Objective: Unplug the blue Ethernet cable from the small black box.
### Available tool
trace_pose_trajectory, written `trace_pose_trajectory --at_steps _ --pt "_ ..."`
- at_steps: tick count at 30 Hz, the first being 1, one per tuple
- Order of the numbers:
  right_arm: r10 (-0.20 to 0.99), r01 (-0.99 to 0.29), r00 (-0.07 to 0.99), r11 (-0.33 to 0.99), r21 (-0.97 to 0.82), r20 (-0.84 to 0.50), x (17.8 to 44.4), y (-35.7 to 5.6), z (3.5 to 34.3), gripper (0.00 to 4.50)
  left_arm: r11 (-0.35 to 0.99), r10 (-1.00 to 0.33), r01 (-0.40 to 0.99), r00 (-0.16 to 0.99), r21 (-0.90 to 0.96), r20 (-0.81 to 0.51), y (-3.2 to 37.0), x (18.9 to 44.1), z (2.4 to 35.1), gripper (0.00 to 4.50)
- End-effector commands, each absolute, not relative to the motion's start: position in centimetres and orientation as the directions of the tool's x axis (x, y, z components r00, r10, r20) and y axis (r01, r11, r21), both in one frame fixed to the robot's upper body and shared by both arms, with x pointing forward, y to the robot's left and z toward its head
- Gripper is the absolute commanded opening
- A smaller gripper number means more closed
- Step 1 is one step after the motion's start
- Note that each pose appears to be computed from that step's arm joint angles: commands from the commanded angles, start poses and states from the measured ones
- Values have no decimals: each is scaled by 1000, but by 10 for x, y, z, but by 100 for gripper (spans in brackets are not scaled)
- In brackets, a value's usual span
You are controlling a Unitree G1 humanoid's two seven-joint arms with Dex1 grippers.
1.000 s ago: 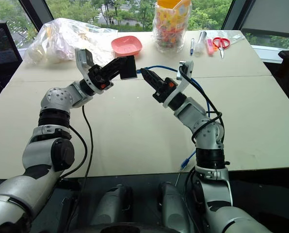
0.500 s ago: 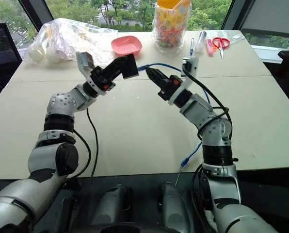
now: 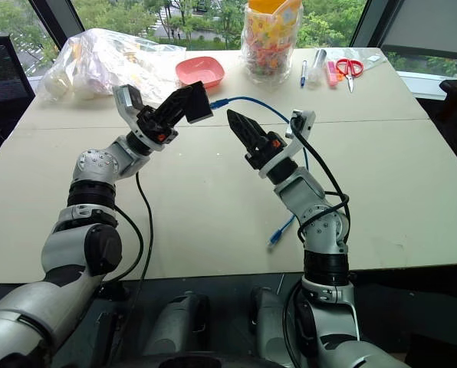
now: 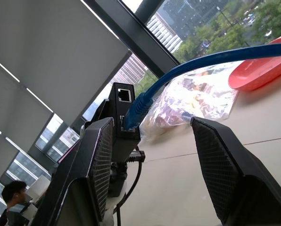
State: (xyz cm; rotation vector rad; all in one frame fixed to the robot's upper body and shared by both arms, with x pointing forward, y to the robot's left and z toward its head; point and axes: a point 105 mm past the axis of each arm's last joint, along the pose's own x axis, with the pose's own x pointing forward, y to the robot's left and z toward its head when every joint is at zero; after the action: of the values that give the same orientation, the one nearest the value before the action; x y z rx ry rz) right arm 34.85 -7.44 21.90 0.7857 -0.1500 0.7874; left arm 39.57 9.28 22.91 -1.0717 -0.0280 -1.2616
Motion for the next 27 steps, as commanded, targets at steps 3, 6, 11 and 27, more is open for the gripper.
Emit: trace_pose_trajectory --at_steps 3,6,11,27 --pt "569 -719 686 435 542 453 347 -72 236 268 -118 -754 813 301 -571 585 84 389 248 51" --pt "574 -719 684 430 545 450 348 -70 235 268 -124 -757 812 294 -570 584 82 388 248 51" --pt "582 -721 680 422 550 445 348 -66 232 268 -134 -760 810 286 -571 584 81 385 247 51" --pt "587 -723 670 379 578 454 348 -61 231 3 -116 -768 805 298 -582 566 80 383 243 51"
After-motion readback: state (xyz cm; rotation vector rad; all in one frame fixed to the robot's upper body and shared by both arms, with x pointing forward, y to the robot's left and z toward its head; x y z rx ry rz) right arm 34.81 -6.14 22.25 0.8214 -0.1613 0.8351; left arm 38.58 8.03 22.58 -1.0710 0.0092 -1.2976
